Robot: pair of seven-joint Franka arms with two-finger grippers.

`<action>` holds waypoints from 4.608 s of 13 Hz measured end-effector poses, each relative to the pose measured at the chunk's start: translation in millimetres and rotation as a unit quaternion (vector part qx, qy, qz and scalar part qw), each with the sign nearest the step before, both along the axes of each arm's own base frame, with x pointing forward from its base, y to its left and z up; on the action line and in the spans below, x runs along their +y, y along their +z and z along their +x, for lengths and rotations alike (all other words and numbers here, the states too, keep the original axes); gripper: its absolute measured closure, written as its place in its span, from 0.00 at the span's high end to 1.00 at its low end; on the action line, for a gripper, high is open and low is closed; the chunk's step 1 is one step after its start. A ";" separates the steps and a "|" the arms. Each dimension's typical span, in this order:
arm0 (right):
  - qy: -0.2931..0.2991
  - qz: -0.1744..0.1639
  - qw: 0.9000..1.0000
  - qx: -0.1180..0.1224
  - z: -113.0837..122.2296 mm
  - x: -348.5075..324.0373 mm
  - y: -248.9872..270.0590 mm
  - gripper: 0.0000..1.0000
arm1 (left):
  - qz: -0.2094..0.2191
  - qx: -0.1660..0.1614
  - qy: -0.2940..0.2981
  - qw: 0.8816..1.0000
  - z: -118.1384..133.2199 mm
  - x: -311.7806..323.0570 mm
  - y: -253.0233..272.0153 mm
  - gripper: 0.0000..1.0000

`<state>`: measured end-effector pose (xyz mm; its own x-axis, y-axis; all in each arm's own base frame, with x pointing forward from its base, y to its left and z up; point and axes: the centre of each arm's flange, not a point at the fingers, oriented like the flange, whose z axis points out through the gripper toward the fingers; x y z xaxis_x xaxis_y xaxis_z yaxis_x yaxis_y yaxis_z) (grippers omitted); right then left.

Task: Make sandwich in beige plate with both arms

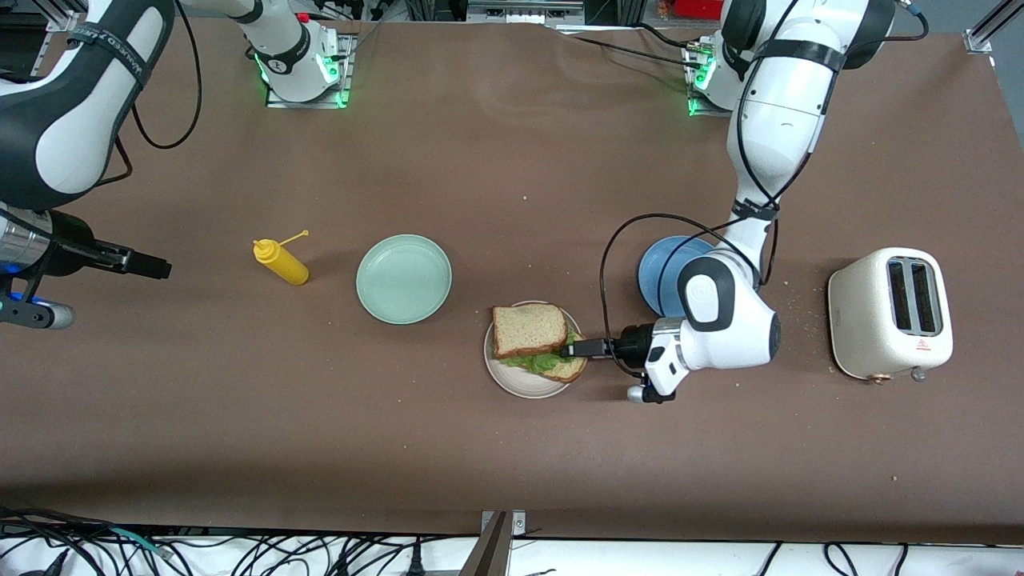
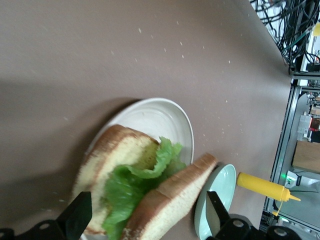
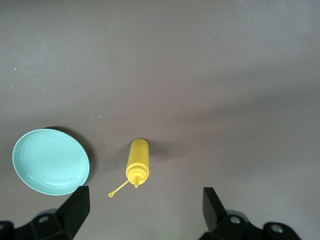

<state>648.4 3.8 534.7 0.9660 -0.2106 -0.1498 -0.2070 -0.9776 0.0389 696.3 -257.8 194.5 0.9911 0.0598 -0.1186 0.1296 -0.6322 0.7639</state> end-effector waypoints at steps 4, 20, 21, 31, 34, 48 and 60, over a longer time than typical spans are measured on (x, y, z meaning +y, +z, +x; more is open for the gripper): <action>0.015 0.004 1.000 -0.002 -0.4 -23.6 0.4 1.00 | 0.039 -0.021 0.007 0.999 16.3 37.7 9.4 1.00; 0.076 -0.006 0.997 0.018 -8.5 -58.3 9.2 1.00 | 0.386 -0.004 -0.135 0.912 1.7 215.9 212.3 1.00; 0.075 0.001 0.997 0.014 -12.0 -63.8 9.7 1.00 | 0.392 0.001 -0.137 0.910 -2.9 220.9 223.4 1.00; 0.088 -0.035 0.995 -0.033 -55.9 -28.4 -0.2 1.00 | 0.381 0.043 -0.112 0.917 -33.4 278.7 281.5 1.00; 0.086 -0.035 0.995 -0.032 -54.2 -31.3 -3.3 1.00 | 0.381 0.048 -0.099 0.918 -37.5 296.6 288.7 1.00; 0.081 -0.035 0.996 -0.031 -54.2 -36.5 -4.0 1.00 | 0.414 0.043 -0.123 0.901 -83.5 293.9 373.7 1.00; 0.076 -0.036 0.996 -0.031 -54.3 -42.6 -4.6 1.00 | 0.414 -0.020 -0.090 0.905 -156.4 274.3 447.2 1.00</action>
